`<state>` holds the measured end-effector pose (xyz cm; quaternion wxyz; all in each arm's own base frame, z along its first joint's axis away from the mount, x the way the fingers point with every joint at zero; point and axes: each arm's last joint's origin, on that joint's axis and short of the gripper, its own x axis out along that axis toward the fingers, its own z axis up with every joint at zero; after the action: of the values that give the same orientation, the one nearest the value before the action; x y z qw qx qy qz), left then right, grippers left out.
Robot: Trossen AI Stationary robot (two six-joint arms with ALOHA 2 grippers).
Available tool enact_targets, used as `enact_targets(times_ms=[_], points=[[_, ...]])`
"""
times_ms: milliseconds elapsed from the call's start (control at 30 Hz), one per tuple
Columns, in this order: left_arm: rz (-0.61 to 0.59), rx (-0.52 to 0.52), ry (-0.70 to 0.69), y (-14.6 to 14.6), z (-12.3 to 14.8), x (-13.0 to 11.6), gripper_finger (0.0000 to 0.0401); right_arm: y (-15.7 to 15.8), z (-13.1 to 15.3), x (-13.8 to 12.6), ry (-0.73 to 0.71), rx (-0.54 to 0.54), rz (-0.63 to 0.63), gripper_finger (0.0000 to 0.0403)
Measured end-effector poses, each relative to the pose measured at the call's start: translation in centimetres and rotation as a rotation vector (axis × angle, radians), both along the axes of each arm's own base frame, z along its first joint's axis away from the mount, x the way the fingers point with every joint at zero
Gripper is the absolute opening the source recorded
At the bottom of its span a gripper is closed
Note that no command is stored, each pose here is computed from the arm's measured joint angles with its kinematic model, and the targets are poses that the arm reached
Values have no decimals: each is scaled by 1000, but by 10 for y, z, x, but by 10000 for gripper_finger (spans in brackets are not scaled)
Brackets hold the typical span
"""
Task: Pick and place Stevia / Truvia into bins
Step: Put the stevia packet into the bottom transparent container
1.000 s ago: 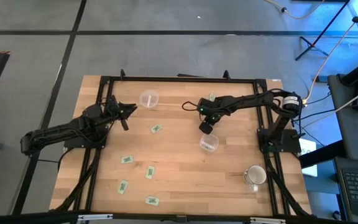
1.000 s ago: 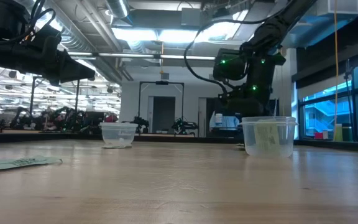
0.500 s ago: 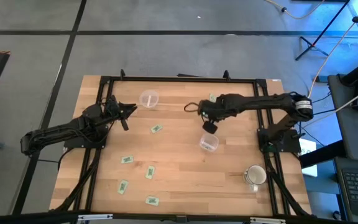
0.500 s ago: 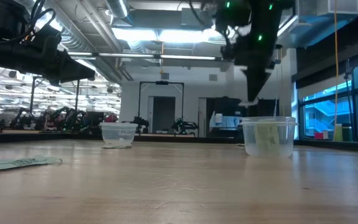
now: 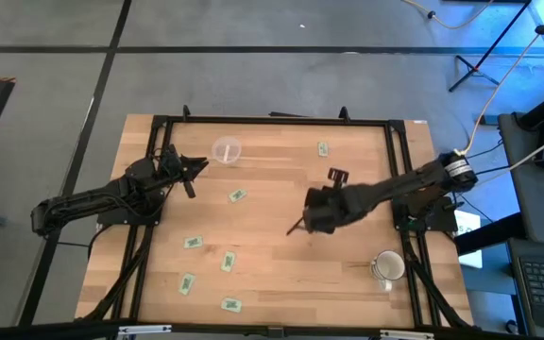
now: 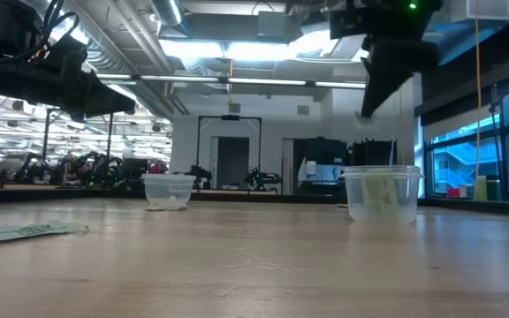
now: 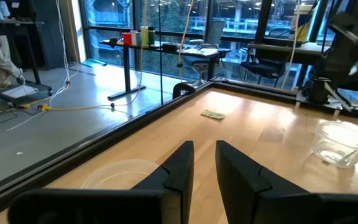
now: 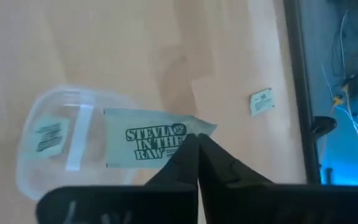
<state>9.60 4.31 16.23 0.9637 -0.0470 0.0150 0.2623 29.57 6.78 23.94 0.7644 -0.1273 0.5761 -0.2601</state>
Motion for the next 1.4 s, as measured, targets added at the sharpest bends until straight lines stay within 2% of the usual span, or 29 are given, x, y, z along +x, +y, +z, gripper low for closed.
enact_targets(times_ms=[133, 367, 567, 1067, 1400], points=[[0, 0, 0, 0, 0, 0, 63, 12, -21, 6, 32, -11, -20, 0], [0, 0, 0, 0, 0, 0, 63, 15, -47, 13, 82, -11, -95, 0], [0, 0, 0, 0, 0, 0, 63, 17, -63, 16, 165, 42, -90, 0], [0, 0, 0, 0, 0, 0, 63, 17, -64, 17, 171, 41, -84, 26], [0, 0, 0, 0, 0, 0, 63, 10, -59, 16, 208, 29, -110, 90]])
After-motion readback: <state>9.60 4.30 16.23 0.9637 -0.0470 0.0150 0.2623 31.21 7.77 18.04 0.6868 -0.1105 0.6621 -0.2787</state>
